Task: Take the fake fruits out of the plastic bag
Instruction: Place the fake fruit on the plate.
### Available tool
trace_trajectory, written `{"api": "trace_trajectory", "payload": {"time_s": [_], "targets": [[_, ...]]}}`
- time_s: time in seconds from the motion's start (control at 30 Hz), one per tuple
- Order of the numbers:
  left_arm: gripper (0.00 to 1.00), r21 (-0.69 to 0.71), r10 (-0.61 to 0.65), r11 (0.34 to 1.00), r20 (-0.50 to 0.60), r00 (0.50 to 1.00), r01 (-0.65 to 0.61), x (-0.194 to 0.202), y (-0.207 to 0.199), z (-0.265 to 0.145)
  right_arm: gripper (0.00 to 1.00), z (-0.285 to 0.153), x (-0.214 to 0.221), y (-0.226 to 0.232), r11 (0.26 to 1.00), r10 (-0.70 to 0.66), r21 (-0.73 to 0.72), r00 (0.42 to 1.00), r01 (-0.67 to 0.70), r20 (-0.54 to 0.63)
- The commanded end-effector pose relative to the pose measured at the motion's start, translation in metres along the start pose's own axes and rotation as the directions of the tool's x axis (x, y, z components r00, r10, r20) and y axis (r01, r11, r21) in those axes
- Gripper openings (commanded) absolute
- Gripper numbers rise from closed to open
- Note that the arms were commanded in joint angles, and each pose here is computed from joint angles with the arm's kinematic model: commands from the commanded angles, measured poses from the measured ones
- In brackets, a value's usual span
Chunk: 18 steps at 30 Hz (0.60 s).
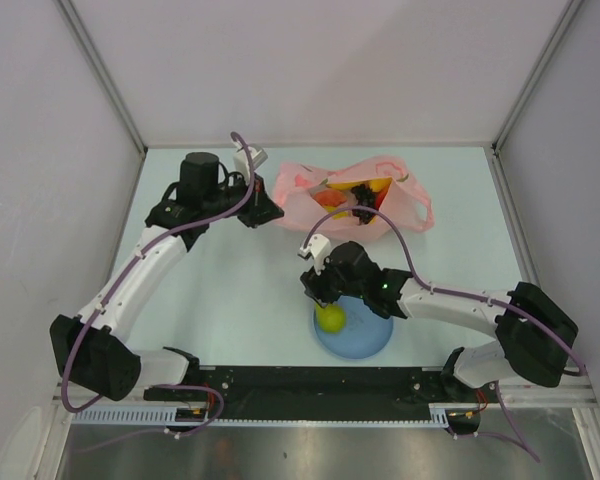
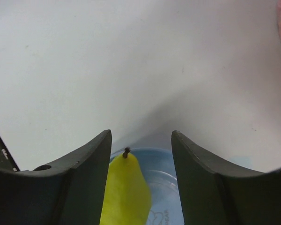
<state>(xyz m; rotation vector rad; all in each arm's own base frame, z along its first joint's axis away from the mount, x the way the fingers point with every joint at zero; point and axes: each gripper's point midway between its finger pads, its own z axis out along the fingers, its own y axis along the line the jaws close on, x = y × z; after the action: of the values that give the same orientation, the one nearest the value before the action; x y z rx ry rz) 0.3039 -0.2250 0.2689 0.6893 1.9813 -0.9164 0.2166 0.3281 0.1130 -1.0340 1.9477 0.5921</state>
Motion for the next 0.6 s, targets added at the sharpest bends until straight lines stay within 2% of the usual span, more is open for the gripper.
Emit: {"api": "trace_trajectory", "payload": {"time_s": [0.0, 0.13, 0.3, 0.33, 0.37, 0.4, 0.47, 0.5, 0.57], "targets": [[0.0, 0.026, 0.021, 0.999, 0.061, 0.998, -0.022, -0.0151, -0.0094, -0.011, 0.57, 0.0055, -0.0233, -0.0042, 0.999, 0.038, 0.005, 0.998, -0.038, 0.056], [0.0, 0.022, 0.014, 1.0, 0.062, 0.998, -0.016, -0.0147, -0.0072, -0.0117, 0.55, 0.0075, -0.0176, -0.0022, 0.999, 0.04, -0.009, 0.999, -0.039, 0.034], [0.0, 0.028, 0.01, 1.0, 0.066, 0.998, -0.012, -0.0152, -0.0073, -0.0111, 0.43, 0.0079, -0.0147, 0.0037, 0.998, 0.058, -0.036, 0.998, -0.057, 0.022], [0.0, 0.025, 0.01, 1.0, 0.069, 0.998, -0.011, -0.0163, -0.0065, -0.0117, 0.32, 0.0079, -0.0158, 0.0044, 0.998, 0.058, -0.037, 0.998, -0.057, 0.025], [0.0, 0.025, 0.01, 1.0, 0.069, 0.998, -0.011, -0.0163, -0.0065, -0.0117, 0.29, 0.0079, -0.015, 0.0043, 0.998, 0.057, -0.037, 0.998, -0.056, 0.024], [0.0, 0.024, 0.009, 1.0, 0.07, 0.998, -0.011, -0.0167, -0.0058, -0.0117, 0.18, 0.0071, -0.016, 0.004, 0.998, 0.055, -0.036, 0.998, -0.054, 0.026], [0.0, 0.024, 0.007, 1.0, 0.067, 0.998, -0.009, -0.0158, -0.0053, -0.0111, 0.13, 0.0056, -0.0161, 0.0033, 0.998, 0.055, -0.031, 0.998, -0.054, 0.024], [0.0, 0.022, 0.006, 1.0, 0.066, 0.998, -0.008, -0.0156, -0.0047, -0.0107, 0.03, 0.0044, -0.0164, 0.0033, 0.998, 0.053, -0.029, 0.998, -0.052, 0.024], [0.0, 0.021, 0.005, 1.0, 0.068, 0.998, -0.007, -0.016, -0.004, -0.0105, 0.0, 0.0002, -0.0203, 0.0004, 0.999, 0.052, -0.015, 0.998, -0.051, 0.036]]}}
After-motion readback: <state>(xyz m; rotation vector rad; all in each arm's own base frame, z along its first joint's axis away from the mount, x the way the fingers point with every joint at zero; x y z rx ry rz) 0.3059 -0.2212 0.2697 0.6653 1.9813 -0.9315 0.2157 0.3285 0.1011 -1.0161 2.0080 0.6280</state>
